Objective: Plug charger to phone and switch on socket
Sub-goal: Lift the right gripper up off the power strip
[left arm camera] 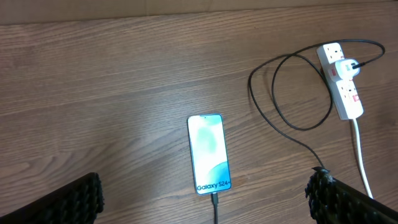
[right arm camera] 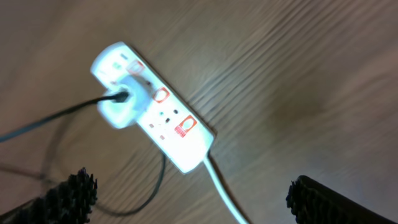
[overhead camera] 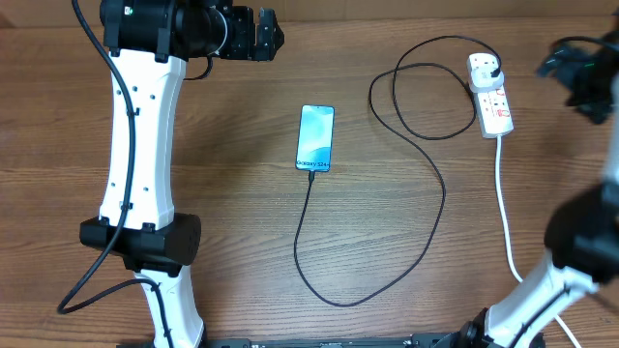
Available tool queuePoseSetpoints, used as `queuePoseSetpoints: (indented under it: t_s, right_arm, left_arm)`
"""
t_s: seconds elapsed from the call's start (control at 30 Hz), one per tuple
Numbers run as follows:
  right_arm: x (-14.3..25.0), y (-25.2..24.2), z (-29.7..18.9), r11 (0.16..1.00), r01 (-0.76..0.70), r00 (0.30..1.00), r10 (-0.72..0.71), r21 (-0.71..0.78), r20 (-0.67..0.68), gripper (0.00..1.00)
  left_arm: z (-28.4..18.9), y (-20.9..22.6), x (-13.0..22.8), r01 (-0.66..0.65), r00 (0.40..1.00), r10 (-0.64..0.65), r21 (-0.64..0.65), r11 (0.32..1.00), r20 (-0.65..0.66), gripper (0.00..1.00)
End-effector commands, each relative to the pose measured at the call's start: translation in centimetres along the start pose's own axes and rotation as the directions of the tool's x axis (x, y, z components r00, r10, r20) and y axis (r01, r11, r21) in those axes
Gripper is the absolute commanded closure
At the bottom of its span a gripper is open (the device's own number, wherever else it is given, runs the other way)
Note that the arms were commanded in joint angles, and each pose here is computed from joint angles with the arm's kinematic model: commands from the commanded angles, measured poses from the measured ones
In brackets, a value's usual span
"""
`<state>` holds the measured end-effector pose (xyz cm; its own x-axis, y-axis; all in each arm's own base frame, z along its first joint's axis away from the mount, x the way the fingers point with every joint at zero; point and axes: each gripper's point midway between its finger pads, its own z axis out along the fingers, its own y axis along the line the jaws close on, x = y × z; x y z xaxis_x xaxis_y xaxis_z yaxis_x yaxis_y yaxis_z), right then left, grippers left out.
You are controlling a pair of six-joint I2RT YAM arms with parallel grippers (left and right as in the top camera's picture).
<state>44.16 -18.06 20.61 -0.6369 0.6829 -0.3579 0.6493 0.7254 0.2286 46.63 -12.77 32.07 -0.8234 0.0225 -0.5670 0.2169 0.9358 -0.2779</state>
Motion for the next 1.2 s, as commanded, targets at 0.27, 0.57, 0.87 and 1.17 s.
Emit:
queuePoseSetpoints:
  t_s: [0.27, 0.57, 0.87, 1.17]
  right_arm:
    - [7.4, 1.1, -20.2, 0.993, 0.032, 0.984, -0.012, -0.111, 0.175, 0.00]
    - [15.1, 2.5, -26.0, 0.963, 0.027, 0.993, 0.006, -0.269, 0.121, 0.00]
    - [23.1, 4.2, -24.1, 0.920, 0.111, 0.985, -0.151, -0.376, -0.079, 0.00]
    - [27.2, 3.9, -20.2, 0.932, 0.085, 0.940, -0.192, -0.354, -0.282, 0.00]
  left_arm:
    - [0.3, 0.0, -0.1, 0.002, 1.000, -0.002, -0.002, 1.000, 0.001, 0.00]
    - [0.3, 0.0, -0.1, 0.002, 1.000, -0.002, -0.002, 1.000, 0.000, 0.00]
    - [0.3, 0.0, -0.1, 0.002, 1.000, -0.002, -0.002, 1.000, 0.001, 0.00]
    - [0.3, 0.0, -0.1, 0.002, 1.000, -0.002, -0.002, 1.000, 0.000, 0.00]
